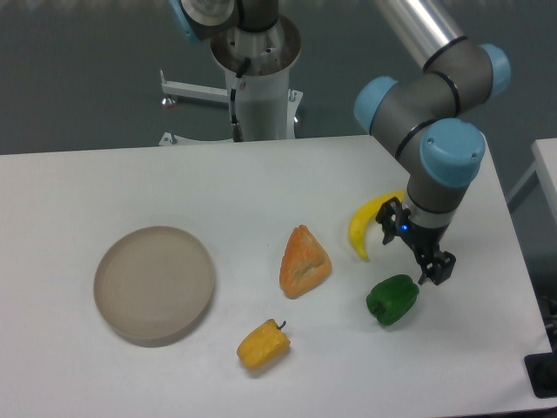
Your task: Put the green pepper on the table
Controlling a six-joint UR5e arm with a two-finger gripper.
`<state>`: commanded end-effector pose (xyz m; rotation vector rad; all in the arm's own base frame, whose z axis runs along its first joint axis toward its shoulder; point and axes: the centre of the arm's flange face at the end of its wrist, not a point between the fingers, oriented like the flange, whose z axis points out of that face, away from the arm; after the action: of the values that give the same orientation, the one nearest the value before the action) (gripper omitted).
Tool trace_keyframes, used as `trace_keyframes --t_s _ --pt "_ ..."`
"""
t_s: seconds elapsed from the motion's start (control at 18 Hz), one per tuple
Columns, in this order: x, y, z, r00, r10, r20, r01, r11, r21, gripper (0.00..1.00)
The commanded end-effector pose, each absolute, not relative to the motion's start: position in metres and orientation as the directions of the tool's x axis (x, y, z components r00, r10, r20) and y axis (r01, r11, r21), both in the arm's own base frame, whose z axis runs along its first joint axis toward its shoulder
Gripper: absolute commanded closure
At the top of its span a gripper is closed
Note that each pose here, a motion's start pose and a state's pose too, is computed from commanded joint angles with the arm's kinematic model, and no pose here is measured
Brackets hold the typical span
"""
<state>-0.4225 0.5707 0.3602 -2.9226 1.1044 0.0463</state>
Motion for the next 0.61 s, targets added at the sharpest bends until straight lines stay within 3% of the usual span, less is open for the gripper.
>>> trace_keyframes --t_s 0.61 --pt "-0.374 0.55 0.367 0.719 -0.695 0.009 -0.695 -0.719 -0.006 0.0"
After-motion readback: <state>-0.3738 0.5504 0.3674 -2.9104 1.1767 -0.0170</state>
